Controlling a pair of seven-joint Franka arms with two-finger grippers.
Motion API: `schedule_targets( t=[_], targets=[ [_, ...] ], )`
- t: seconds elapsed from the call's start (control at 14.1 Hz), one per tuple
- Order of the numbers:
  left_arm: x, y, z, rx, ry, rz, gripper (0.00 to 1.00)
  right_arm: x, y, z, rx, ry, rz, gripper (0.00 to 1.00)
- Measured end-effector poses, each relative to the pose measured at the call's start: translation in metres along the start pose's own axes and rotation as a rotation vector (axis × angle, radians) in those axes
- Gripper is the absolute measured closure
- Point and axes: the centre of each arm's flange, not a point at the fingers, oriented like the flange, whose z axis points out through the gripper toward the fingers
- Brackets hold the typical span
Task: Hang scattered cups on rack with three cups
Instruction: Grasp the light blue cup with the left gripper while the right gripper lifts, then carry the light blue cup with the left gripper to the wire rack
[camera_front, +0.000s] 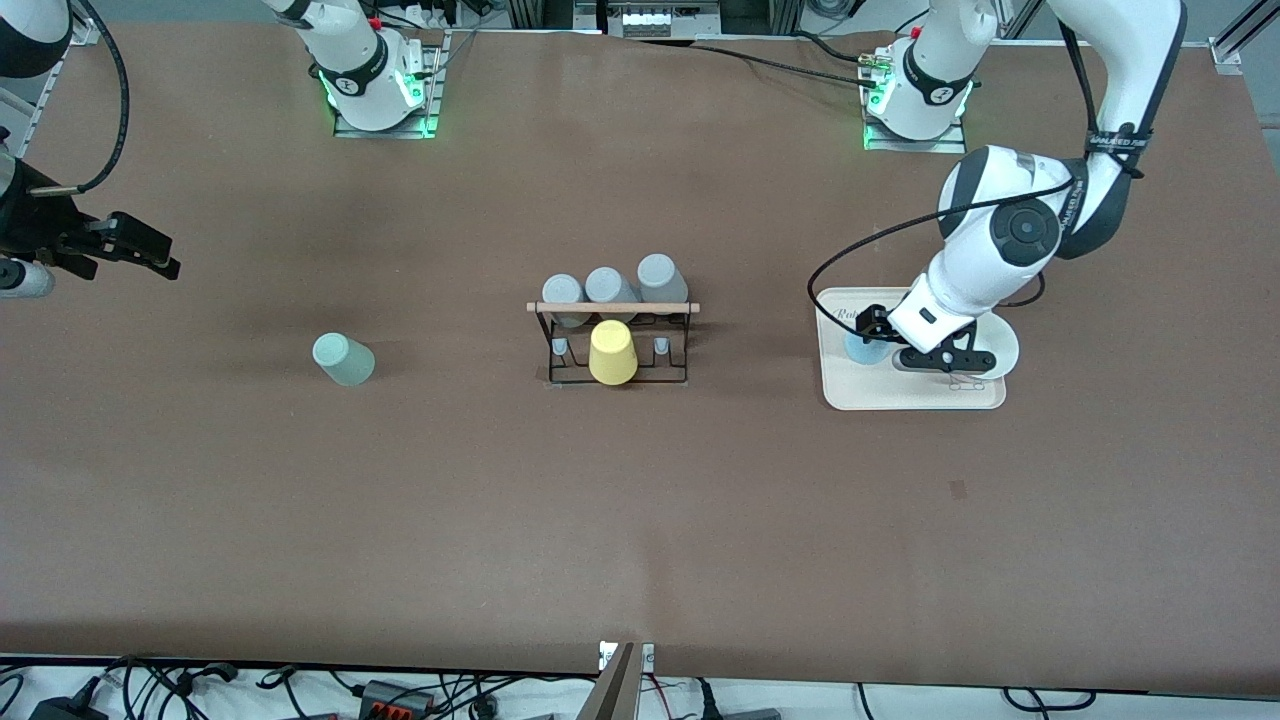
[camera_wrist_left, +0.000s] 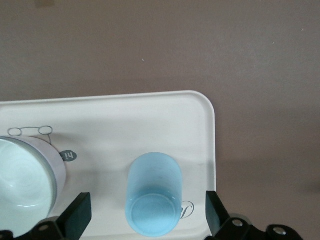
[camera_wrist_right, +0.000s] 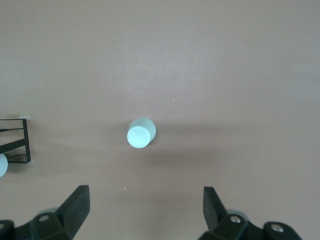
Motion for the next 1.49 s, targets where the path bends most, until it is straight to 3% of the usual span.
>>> schedule_targets(
  t=[0.71,0.78,0.99,1.35,1.49],
  targets=[
    [-0.02,0.008,0.048,-0.01,-0.017,-0.001,0.0,0.005,-0.006,0.01,0.0,-0.012,-0.01,0.0],
    [-0.02,0.008,0.052,-0.01,-0.019,0.001,0.05,0.007,-0.008,0.015,0.0,-0.019,-0.014,0.0],
    [-0.02,0.009,0.053,0.001,-0.012,0.019,0.35,0.012,-0.017,0.027,0.001,-0.036,-0.03,0.0],
    [-0.016,0.009,0.044,0.014,-0.008,0.034,0.35,0.015,-0.018,0.035,0.001,-0.05,-0.031,0.0],
    [0.001,0.013,0.012,0.03,-0.032,0.033,0.35,0.02,-0.026,0.049,0.001,-0.069,-0.046,0.0]
  ],
)
